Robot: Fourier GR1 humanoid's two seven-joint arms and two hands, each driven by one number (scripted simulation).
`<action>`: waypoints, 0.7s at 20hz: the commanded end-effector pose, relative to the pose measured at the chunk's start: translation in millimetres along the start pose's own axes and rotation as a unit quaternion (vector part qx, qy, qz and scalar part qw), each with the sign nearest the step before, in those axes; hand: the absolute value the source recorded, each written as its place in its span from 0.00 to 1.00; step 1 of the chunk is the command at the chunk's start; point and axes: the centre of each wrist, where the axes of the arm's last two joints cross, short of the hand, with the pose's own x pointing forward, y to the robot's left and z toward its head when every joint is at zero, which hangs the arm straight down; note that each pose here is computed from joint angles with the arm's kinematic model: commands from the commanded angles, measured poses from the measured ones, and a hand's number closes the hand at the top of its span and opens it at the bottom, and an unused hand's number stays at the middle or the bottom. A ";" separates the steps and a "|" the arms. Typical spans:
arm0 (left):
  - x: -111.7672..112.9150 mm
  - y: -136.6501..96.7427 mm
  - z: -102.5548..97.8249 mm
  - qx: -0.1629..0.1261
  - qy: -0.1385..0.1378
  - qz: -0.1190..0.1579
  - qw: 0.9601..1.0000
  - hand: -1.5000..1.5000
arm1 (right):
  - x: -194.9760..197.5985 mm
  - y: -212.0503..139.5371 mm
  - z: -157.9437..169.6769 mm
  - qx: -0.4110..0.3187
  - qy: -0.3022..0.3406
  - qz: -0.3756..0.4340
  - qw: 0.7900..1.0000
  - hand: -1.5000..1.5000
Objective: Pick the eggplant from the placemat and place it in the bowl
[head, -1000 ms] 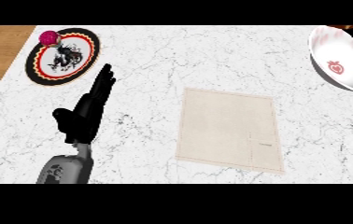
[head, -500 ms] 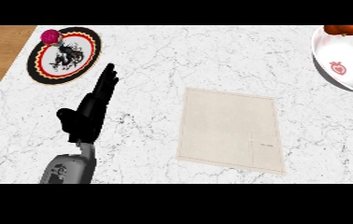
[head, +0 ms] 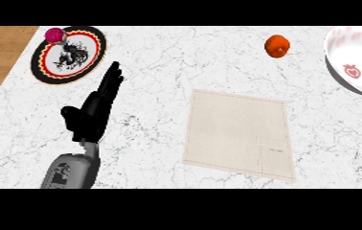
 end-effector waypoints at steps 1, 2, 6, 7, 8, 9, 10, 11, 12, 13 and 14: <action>-8.9 -11.0 4.7 -0.004 -0.001 0.002 1.000 0.50 | -22.6 13.3 9.7 0.056 0.001 -0.054 0.997 0.00; 2.1 5.3 -1.1 -0.007 0.001 -0.001 1.000 0.50 | -19.6 10.2 7.3 0.073 0.000 -0.067 0.995 0.00; -2.9 2.9 11.7 0.006 0.001 0.005 1.000 0.50 | -31.1 0.6 11.5 0.054 -0.048 -0.118 0.990 0.00; 1.8 -7.7 -0.1 -0.001 -0.004 0.007 1.000 0.50 | -32.8 -0.8 12.1 0.044 -0.056 -0.144 0.987 0.00; -5.4 -8.6 13.3 -0.006 0.000 -0.003 1.000 0.50 | -16.7 -9.6 2.7 0.022 -0.067 -0.150 0.986 0.00; 2.7 -1.0 0.6 0.003 -0.002 0.001 1.000 0.50 | -28.6 8.9 11.2 0.009 -0.078 -0.166 0.983 0.00; 0.4 -4.1 0.2 0.007 0.006 0.000 1.000 0.50 | -18.7 -11.7 3.6 -0.009 -0.091 -0.179 0.980 0.00; -7.1 -10.6 1.8 0.005 -0.007 0.002 1.000 0.50 | -18.7 -21.2 2.4 -0.028 -0.085 -0.197 0.976 0.00; -14.0 17.4 9.4 0.008 0.005 0.003 1.000 0.50 | -25.7 -6.0 7.4 -0.045 -0.082 -0.200 0.975 0.00; -11.8 3.2 12.5 0.002 -0.002 0.001 1.000 0.50 | -19.5 -15.6 3.1 -0.049 -0.077 -0.206 0.974 0.00; -4.1 14.0 1.4 0.000 0.004 -0.004 1.000 0.50 | -29.4 -21.2 7.6 -0.061 -0.080 -0.219 0.971 0.00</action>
